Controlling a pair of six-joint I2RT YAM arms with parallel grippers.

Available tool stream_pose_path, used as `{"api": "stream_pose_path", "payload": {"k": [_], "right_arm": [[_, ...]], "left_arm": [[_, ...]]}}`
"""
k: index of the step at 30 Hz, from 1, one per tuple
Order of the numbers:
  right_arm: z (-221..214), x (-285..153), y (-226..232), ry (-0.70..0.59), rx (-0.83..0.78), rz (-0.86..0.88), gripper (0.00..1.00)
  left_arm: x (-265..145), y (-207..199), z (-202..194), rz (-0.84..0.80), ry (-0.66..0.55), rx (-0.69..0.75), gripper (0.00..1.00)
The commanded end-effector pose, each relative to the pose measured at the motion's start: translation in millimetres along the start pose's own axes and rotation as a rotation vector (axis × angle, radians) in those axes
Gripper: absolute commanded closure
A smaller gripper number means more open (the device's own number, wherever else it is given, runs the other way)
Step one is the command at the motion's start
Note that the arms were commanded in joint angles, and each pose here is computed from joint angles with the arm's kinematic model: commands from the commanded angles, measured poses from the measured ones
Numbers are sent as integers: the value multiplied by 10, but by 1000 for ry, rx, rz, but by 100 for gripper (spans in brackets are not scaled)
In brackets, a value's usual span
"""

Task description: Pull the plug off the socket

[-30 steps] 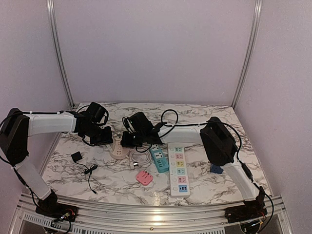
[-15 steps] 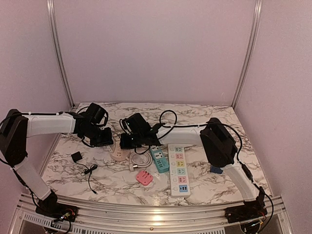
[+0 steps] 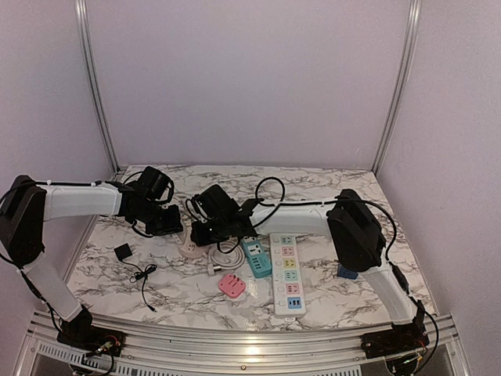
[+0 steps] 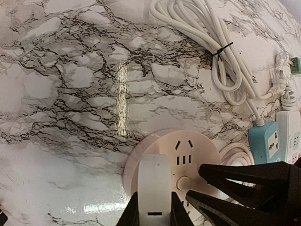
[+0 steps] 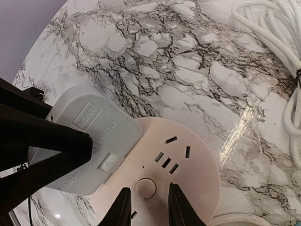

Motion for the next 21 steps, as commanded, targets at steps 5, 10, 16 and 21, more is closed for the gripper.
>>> {"api": "stream_pose_path", "payload": {"k": [5, 10, 16, 21], "right_arm": [[-190, -28, 61, 13, -114, -132, 72], [-301, 38, 20, 33, -130, -176, 72], [-435, 105, -36, 53, -159, -232, 72], [-481, 138, -54, 67, -157, -227, 72]], "left_arm": [[28, -43, -40, -55, 43, -33, 99], [-35, -48, 14, -101, 28, -67, 99], [-156, -79, 97, -151, -7, -87, 99], [-235, -117, 138, -182, -39, -72, 99]]}}
Point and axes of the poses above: each gripper's point midway between its finger pads, its own x axis out along the fingers, its own y axis along the line the jaws close on, z = x × y, the point moved 9 cm from there along -x, back along the fingers, and after that the axes turned 5 degrees about x, right-handed, at the moved point
